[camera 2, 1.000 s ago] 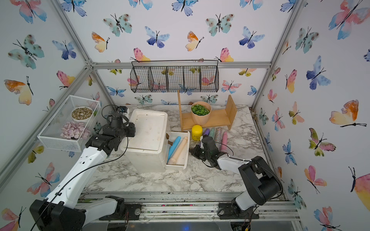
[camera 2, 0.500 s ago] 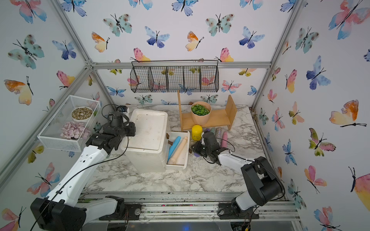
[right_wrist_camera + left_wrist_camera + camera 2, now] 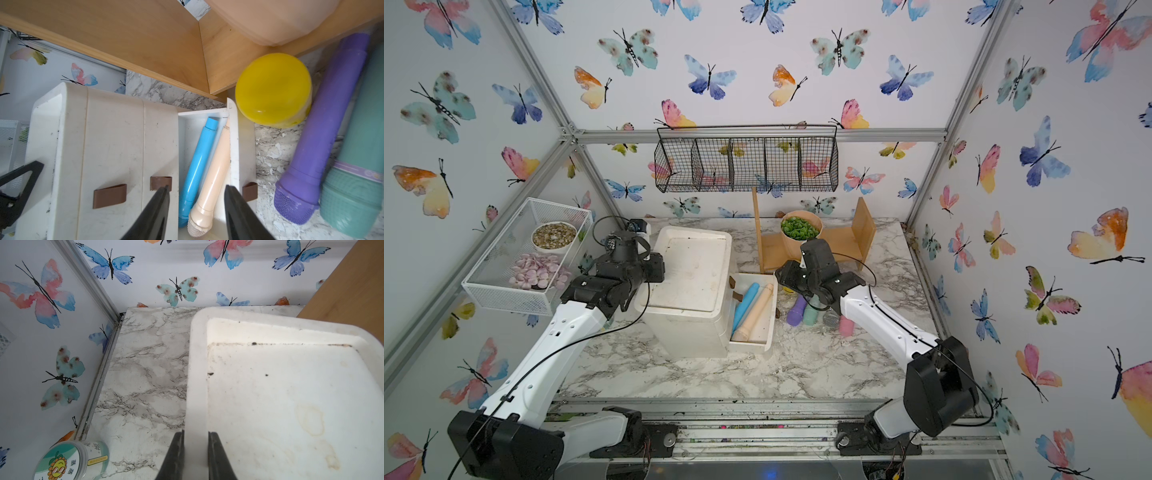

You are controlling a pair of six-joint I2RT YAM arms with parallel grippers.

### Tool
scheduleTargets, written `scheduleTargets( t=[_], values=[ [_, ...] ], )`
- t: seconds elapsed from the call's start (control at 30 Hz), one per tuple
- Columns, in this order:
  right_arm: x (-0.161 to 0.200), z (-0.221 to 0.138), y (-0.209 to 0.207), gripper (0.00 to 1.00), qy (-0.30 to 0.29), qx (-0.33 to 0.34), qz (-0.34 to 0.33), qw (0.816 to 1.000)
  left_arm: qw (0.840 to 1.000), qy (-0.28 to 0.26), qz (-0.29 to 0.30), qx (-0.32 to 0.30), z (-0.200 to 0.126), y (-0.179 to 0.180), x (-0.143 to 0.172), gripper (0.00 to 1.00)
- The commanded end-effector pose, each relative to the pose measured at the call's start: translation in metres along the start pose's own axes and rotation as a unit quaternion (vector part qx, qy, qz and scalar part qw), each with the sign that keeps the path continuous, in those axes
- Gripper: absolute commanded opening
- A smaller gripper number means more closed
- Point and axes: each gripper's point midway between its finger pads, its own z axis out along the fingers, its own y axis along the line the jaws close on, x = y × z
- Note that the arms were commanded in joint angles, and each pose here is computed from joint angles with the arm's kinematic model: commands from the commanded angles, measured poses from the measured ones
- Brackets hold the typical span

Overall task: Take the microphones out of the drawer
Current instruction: Open the drawer in the storage box, then pick up the microphone from the drawer.

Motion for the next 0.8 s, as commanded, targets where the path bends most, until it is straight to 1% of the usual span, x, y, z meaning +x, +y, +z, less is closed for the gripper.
scheduleTargets(
  t=[0.0,0.17,0.27,0.37,0.47,0.57,0.77],
  values=[
    [0.027,0.007,-0.007,0.49,0.051,0.06,-0.006,0.997,0.999,0.036,-0.008,-0.006,0.023,0.001,0.017,0.0],
    [0.062,0.026,0.009,0.49,0.095,0.068,0.002,0.993,0.999,0.03,-0.014,-0.008,0.023,0.001,0.013,0.0],
    [0.08,0.038,0.009,0.49,0.115,0.077,0.007,0.99,0.999,0.028,-0.017,-0.005,0.024,-0.001,0.013,0.0],
    [0.091,0.048,0.007,0.49,0.121,0.089,0.01,0.989,0.999,0.027,-0.018,0.0,0.024,-0.002,0.014,0.0],
    [0.104,0.06,-0.001,0.49,0.138,0.105,0.022,0.985,1.0,0.022,-0.02,0.006,0.022,-0.004,0.014,0.0],
    [0.111,0.07,-0.012,0.49,0.143,0.122,0.036,0.981,1.0,0.018,-0.021,0.01,0.019,-0.004,0.014,0.0],
    [0.111,0.09,-0.024,0.5,0.132,0.151,0.052,0.978,0.999,0.016,-0.022,0.018,0.016,-0.007,0.013,0.0]
  ],
)
